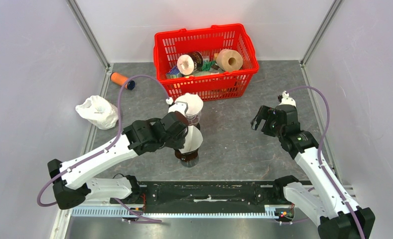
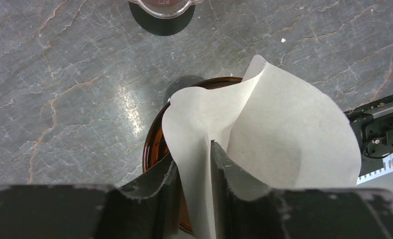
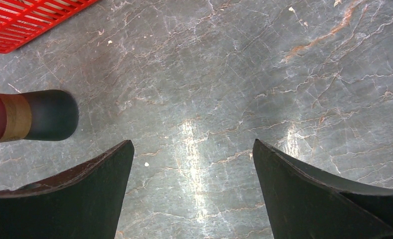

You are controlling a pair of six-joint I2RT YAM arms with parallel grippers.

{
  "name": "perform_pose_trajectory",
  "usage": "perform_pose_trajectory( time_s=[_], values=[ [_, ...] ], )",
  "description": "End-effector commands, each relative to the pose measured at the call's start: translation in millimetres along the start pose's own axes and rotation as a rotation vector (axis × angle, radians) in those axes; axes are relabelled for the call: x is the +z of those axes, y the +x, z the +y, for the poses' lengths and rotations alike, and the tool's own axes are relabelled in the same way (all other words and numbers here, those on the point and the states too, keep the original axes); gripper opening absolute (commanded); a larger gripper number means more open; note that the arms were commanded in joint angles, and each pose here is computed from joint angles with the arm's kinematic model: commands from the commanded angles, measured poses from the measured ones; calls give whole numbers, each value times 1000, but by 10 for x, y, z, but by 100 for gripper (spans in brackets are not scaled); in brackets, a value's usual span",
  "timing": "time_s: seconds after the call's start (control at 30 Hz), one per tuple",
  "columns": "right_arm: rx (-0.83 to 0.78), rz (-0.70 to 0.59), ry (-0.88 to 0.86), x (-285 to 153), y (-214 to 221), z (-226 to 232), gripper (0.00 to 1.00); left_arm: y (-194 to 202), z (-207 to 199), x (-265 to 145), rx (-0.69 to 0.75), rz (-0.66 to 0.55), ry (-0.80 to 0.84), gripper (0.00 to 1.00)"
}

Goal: Place the coffee filter in the dripper

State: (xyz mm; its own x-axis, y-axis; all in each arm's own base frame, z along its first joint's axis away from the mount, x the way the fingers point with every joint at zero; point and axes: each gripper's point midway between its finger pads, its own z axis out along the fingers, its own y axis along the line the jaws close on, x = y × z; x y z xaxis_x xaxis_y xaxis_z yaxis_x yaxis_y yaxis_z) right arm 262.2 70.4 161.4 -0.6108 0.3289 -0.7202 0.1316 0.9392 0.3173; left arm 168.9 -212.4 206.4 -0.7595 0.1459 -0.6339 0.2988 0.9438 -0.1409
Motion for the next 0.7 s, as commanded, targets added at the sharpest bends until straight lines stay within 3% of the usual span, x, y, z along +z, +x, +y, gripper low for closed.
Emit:
perform_pose_trajectory(
  time_s=[0.0, 0.2, 0.43, 0.67],
  values=[
    [-17, -34, -23, -59, -113, 55, 97, -177, -89, -136, -15, -37, 42, 36],
    [-18, -32, -24, -48, -112, 59, 97, -249, -52, -238, -15, -64, 40, 41],
    [-21, -24, -26, -36, -104, 66, 97, -359, 14, -391, 6, -101, 29, 61],
    [-22, -21, -24, -30, -106, 67, 97, -482, 76, -523, 1, -148, 13, 68]
  ],
)
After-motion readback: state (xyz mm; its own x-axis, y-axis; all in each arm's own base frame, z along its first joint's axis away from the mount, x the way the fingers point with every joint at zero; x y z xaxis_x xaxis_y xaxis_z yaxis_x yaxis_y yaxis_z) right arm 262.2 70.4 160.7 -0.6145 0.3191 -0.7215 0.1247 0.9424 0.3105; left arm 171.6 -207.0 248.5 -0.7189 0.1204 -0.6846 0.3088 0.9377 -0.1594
